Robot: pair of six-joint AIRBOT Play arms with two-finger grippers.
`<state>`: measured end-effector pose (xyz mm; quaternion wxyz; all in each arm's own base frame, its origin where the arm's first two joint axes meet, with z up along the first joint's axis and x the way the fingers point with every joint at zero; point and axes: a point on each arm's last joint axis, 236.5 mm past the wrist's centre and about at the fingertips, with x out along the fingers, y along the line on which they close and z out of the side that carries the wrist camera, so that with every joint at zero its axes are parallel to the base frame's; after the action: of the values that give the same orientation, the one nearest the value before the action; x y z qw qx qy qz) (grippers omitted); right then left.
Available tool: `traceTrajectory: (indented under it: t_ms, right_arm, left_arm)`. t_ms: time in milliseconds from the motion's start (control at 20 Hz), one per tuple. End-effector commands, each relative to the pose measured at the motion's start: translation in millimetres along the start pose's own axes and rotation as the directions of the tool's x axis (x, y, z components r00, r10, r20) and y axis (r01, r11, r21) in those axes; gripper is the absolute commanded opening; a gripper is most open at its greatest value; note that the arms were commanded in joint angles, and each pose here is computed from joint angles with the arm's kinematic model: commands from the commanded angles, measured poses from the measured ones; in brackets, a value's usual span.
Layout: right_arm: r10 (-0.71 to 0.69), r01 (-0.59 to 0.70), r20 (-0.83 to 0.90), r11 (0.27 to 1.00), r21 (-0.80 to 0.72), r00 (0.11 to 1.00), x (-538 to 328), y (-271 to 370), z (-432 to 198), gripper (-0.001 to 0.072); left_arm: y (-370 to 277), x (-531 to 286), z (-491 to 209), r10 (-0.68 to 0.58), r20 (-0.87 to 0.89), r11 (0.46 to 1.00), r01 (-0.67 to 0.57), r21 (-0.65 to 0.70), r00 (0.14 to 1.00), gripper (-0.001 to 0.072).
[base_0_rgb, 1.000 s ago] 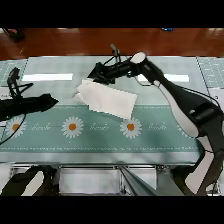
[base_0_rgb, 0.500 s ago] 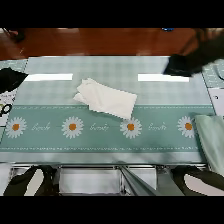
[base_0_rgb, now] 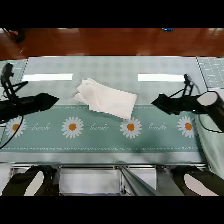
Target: Fold the shirts.
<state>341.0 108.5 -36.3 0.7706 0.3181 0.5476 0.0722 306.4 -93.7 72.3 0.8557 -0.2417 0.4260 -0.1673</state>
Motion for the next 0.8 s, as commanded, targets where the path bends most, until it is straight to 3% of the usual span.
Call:
traceTrajectory:
  t_ms: [0,400,500,550,750]
  right_arm:
    - [0.205,-0.191,-0.103,0.972,0.136,0.973,56,26,-18,0.0417]
    - [0.278,-0.271,-0.309,0.960,0.068,0.909,118,81,-36,0.0391]
    - [0.305,-0.316,-0.322,0.949,0.019,0.896,119,107,-31,0.0179]
    - [0.323,-0.350,-0.318,0.936,-0.029,0.891,114,124,-25,0.0023]
    - [0.410,-0.487,-0.337,0.852,-0.189,0.848,65,199,5,0.0027]
  left_arm:
    - [5,18,-24,-0.001,-0.057,1.000,0.000,-0.025,0.998,0.0022]
    - [7,19,-23,0.003,-0.051,1.000,-0.004,-0.028,0.999,0.0023]
    - [7,19,-23,0.003,-0.051,0.999,-0.005,-0.036,0.999,0.0023]
    - [7,19,-23,0.003,-0.051,0.999,-0.005,-0.039,0.999,0.0022]
    - [7,19,-22,0.003,-0.051,0.999,-0.005,-0.039,0.999,0.0023]
